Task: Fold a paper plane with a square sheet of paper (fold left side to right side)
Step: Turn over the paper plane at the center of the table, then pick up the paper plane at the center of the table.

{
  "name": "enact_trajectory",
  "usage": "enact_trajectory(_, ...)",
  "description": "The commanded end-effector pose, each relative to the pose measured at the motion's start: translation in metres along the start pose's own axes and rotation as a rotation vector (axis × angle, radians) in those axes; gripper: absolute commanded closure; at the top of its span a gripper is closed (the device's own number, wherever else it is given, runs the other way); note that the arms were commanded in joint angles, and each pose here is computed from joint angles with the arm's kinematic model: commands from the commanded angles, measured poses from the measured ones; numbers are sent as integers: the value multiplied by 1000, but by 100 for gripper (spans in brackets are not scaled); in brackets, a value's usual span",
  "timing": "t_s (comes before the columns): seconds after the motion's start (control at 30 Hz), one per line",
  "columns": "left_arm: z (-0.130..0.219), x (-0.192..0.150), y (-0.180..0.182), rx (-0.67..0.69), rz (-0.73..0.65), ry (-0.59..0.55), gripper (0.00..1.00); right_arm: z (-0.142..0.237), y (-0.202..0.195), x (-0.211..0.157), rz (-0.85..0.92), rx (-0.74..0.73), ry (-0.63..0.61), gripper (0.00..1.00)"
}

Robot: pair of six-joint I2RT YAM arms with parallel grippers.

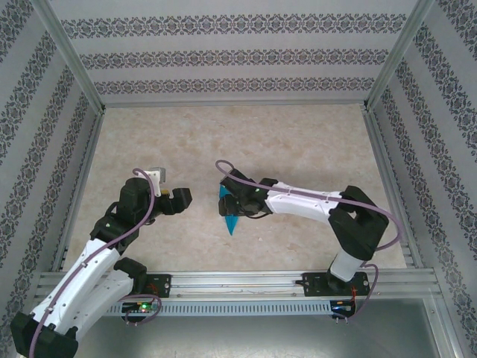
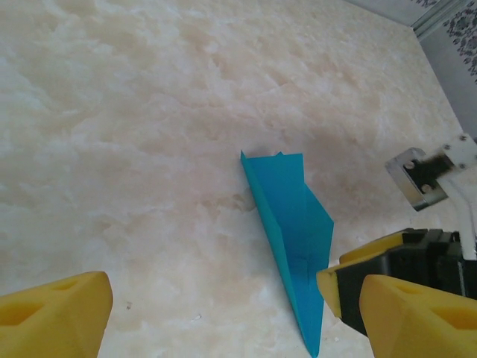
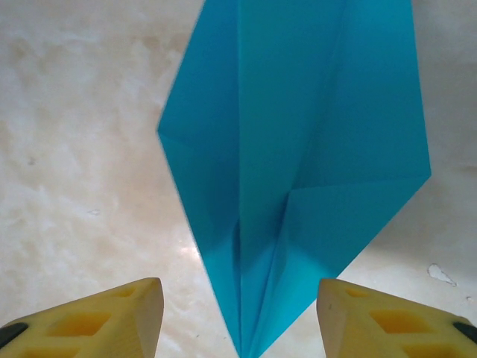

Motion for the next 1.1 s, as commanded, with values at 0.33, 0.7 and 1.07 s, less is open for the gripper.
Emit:
enact_trajectory(0.33,5,-5,7,28,-33,20,13,-19,-2,0,25,-103,41,58)
enact_trajectory(0.7,3,-8,8,30,-32,25,13,-32,-4,0,32,-136,61,71)
enact_trajectory(1.07,1,-11,10,37,-30,39,13,-42,-6,-3,32,-157,83,84)
Point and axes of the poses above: each hand's point on the last joint's axis, 136 mm out from that joint toward the fingers, its own z axis back along the fingers, its own y axis along the line the jaws close on, x = y × z, the point moved 3 cm from there along z, back along the fingers, and after that the axes turned 3 degrees about -z, right-handed, at the moved point
